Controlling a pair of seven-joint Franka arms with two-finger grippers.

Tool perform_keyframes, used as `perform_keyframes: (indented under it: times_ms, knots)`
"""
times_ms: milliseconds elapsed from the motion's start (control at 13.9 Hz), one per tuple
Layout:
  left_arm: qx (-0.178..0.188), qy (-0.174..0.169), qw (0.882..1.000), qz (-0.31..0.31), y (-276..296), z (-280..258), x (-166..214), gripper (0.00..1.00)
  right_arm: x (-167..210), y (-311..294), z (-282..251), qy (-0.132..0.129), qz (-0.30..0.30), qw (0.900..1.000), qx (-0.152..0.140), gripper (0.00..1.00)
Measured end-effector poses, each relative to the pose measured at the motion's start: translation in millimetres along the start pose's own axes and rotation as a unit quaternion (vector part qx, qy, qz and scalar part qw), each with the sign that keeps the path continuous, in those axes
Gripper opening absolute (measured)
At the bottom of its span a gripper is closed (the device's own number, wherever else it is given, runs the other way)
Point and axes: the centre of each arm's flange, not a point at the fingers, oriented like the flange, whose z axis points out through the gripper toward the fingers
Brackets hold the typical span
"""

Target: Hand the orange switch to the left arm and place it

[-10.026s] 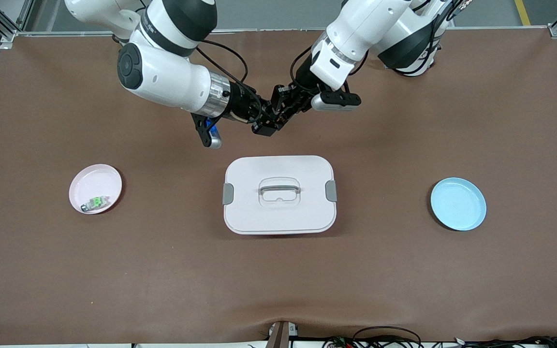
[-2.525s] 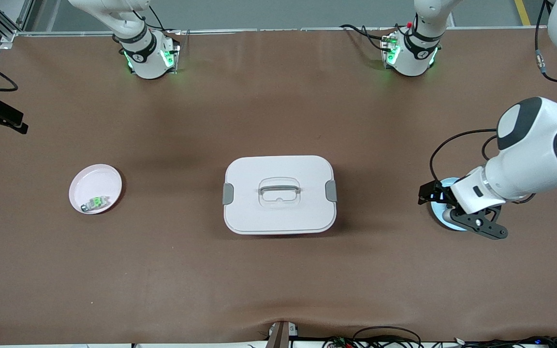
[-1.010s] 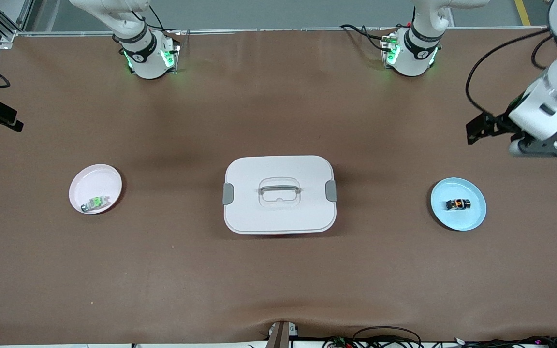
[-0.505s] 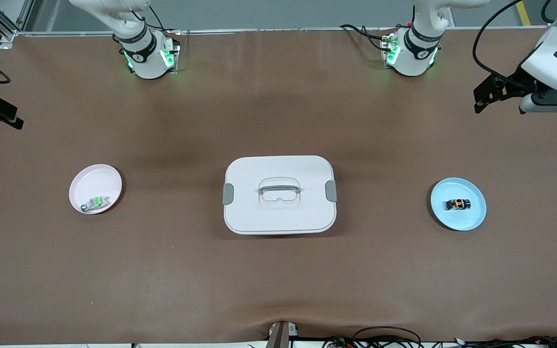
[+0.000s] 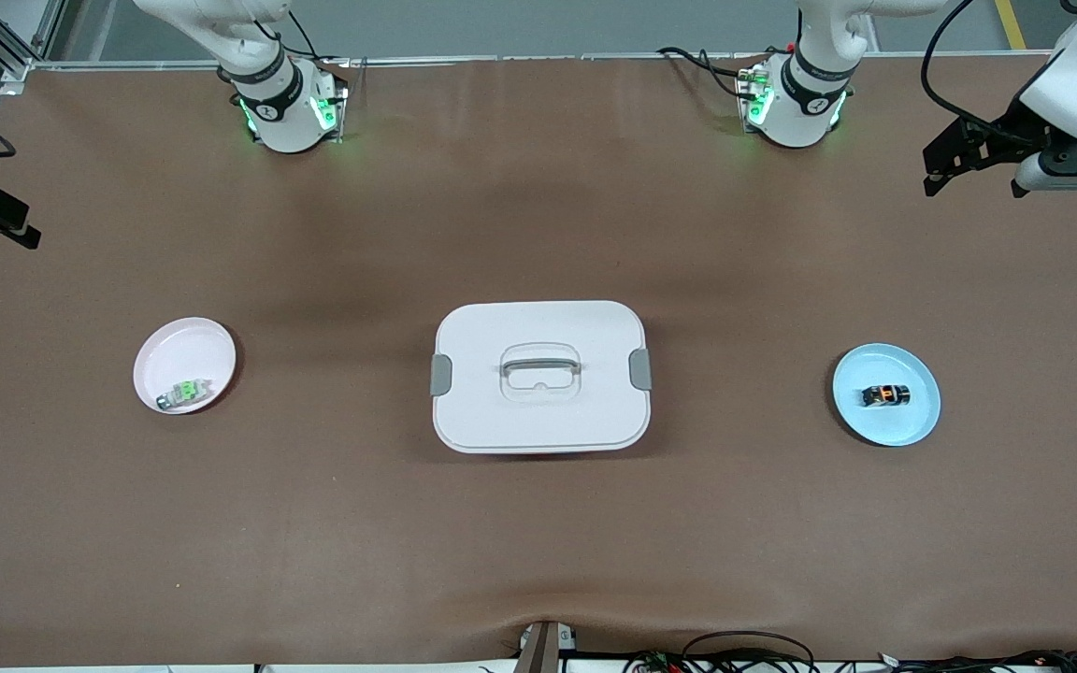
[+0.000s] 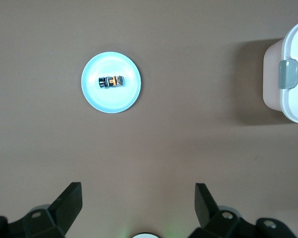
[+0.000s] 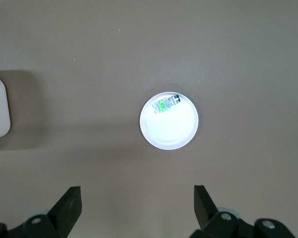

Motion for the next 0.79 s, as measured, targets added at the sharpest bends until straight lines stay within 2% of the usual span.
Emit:
perform_keyframes:
  times_ms: [361,793]
  knots:
    - [0.001,-0.013,1.0,0.0,0.8,0.5,11.0,1.0,-0.1,-0.5,0.1,-0.001,-0.001,1.0,0.0,1.0]
    - [0.002,-0.027,1.0,0.0,0.9,3.1,10.9,1.0,-2.9,-0.8,2.3,-0.014,-0.001,1.0,0.001,1.0]
